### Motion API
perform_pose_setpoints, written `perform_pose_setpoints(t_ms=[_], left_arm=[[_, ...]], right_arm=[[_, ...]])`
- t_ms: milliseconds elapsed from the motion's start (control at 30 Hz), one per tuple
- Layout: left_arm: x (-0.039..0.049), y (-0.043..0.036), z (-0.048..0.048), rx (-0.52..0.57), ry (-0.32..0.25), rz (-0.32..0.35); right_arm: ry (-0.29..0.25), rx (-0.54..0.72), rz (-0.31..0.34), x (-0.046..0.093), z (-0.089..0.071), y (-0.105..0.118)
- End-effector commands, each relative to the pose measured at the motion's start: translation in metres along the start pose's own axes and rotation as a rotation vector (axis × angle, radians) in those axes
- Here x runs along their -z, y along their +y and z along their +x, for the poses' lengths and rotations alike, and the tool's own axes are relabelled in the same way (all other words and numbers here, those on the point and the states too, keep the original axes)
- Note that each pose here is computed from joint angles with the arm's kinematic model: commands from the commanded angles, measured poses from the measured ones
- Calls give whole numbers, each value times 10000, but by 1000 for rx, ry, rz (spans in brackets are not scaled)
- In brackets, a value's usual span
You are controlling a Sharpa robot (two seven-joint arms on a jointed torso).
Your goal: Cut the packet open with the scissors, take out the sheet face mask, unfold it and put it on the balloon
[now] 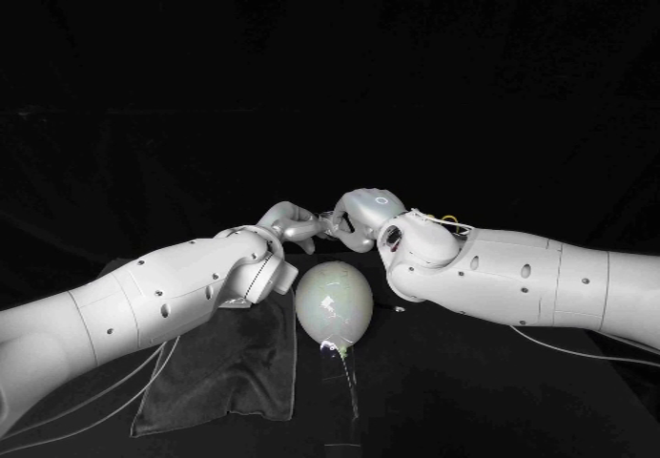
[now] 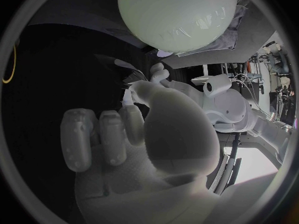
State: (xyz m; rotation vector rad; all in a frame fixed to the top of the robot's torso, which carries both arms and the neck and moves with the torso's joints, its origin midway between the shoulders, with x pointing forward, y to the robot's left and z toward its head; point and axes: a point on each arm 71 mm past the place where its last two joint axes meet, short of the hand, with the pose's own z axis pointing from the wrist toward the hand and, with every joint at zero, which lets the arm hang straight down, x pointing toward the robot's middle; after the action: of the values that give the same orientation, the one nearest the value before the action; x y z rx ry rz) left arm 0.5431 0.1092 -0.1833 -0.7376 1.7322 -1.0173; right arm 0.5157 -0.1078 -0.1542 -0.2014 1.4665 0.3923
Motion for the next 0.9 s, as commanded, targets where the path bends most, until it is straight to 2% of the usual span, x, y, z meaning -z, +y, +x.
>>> perform_pose_setpoints(t_ms=[33,900], left_arm=[[5,-43,35,7,25,20],[22,-79,64,18,51,58]], right_arm=[[11,27,10,-11,10,1],[45,55,12,-93,56,54]])
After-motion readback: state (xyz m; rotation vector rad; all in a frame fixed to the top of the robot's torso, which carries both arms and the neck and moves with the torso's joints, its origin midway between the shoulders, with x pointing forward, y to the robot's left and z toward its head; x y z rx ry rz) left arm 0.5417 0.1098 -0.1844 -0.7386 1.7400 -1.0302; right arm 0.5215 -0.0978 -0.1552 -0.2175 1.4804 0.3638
